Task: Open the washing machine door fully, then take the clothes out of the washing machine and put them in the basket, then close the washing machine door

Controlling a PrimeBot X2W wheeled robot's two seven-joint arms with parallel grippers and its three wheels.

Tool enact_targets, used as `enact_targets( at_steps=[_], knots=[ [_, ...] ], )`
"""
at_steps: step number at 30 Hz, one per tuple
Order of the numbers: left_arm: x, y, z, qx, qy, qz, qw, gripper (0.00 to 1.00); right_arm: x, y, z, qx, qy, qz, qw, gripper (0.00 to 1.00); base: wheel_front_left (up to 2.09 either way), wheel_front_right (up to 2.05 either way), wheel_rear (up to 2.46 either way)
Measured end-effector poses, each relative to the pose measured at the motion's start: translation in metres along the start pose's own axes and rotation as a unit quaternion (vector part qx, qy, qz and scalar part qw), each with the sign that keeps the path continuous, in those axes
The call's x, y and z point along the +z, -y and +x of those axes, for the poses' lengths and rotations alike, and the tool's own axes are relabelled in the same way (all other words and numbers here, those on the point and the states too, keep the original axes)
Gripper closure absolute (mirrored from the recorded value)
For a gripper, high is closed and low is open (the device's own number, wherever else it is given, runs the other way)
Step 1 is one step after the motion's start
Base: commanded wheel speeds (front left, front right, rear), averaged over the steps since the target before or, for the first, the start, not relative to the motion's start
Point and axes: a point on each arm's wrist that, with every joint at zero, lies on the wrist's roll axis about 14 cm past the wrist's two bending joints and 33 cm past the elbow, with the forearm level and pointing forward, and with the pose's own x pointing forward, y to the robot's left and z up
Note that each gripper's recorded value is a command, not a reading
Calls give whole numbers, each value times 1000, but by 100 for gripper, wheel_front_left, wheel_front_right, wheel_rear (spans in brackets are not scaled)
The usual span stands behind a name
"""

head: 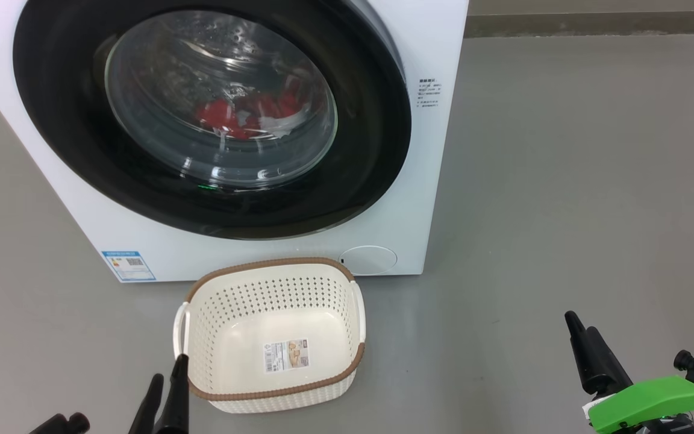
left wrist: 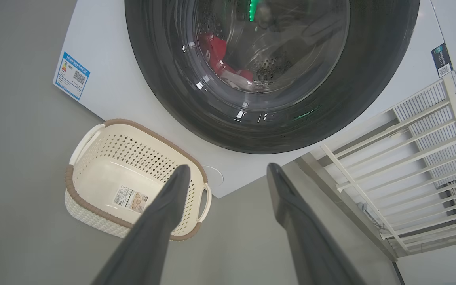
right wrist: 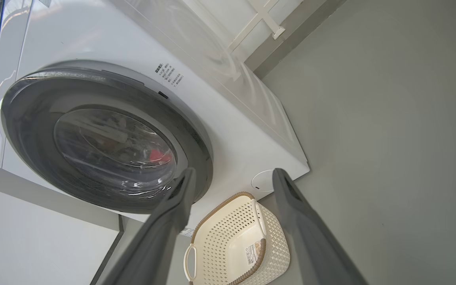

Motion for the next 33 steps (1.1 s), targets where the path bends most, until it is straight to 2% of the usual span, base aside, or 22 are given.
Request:
enact_targets(
  at_steps=[5,18,33],
  knots=[
    [3,2,0,-2,7,32,999,0,0,-1,0,2,2,-10,1000,0,0,0,0],
    [5,6,-3,-8,22,114,993,0,0,-5,1,14,5,-85,996,0,0,0,0],
    [8,9,-8,-16,40,193,980,0,-3,-7,-1,27,2,-166,986,0,0,0,0]
  ],
)
